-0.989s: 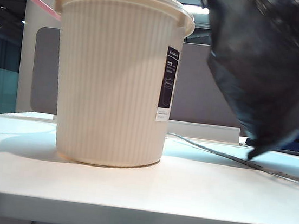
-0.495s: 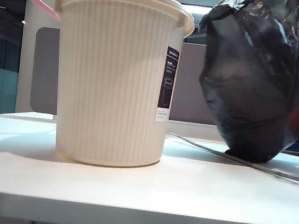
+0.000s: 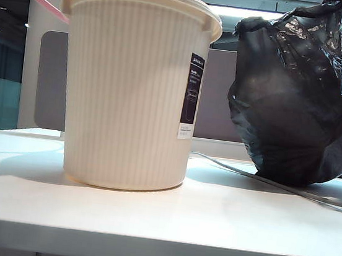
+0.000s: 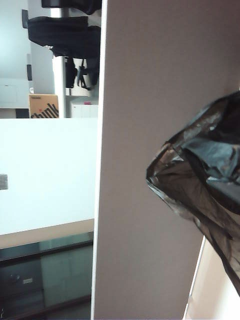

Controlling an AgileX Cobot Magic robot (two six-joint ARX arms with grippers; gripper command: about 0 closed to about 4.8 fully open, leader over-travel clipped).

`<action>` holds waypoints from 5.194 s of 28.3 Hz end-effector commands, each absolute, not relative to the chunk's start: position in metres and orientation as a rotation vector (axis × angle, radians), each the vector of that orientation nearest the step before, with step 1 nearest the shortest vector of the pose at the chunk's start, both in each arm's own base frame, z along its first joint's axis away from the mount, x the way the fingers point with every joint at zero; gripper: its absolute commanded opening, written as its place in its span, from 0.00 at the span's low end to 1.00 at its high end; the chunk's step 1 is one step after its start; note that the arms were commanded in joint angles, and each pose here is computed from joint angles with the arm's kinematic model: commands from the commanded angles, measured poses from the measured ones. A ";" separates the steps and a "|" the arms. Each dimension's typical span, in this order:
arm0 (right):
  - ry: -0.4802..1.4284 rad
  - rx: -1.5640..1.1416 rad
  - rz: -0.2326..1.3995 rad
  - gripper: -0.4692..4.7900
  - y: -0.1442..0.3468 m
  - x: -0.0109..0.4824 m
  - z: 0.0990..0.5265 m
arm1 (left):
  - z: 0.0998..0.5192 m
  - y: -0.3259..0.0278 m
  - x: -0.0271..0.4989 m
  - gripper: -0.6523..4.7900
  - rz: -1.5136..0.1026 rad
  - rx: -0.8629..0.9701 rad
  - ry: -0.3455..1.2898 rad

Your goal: Open the ring lid of the trash can, pull out the black garbage bag inside, and place it on the table.

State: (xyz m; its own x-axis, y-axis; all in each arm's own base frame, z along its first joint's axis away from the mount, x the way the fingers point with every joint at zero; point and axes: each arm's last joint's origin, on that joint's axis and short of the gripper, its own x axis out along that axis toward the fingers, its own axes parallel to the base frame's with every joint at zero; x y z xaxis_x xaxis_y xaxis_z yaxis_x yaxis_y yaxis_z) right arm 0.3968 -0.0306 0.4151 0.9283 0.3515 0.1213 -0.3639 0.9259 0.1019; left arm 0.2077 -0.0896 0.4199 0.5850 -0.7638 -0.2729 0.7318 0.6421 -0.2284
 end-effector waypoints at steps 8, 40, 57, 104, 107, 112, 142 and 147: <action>-0.050 0.136 0.373 0.09 -0.030 0.397 0.388 | 0.416 -0.090 0.208 0.28 -0.876 -0.091 0.367; 0.134 0.042 0.256 0.61 -0.050 0.378 0.371 | 0.417 -0.090 0.208 0.28 -0.884 -0.113 0.371; 0.198 0.028 0.174 0.63 -0.057 0.318 0.409 | 0.418 -0.090 0.208 0.28 -0.887 -0.109 0.354; 0.585 -0.032 -0.122 0.96 -0.060 0.287 0.387 | 0.421 -0.089 0.198 0.28 -0.954 -0.115 0.362; 0.560 -0.040 -0.132 0.96 -0.059 0.282 0.393 | 0.421 -0.089 0.198 0.28 -0.956 -0.102 0.355; 0.482 -0.062 -0.183 0.97 -0.057 0.265 0.411 | 0.421 -0.089 0.198 0.28 -0.956 -0.101 0.354; 0.169 0.064 0.427 0.94 0.005 0.114 0.468 | 0.436 -0.085 0.165 0.28 -1.163 -0.048 0.242; 0.187 0.075 0.375 0.94 0.005 0.097 0.441 | 0.451 -0.076 0.129 0.28 -1.120 -0.013 0.145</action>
State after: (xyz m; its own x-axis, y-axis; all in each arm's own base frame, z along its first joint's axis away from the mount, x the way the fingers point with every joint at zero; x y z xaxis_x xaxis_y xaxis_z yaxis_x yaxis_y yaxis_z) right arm 0.1008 0.0048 0.4439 0.9090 0.3745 -0.1828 -0.3598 0.9266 0.1094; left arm 0.1375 -0.0788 0.4472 0.3998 -0.9084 -0.1225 0.9044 0.4127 -0.1080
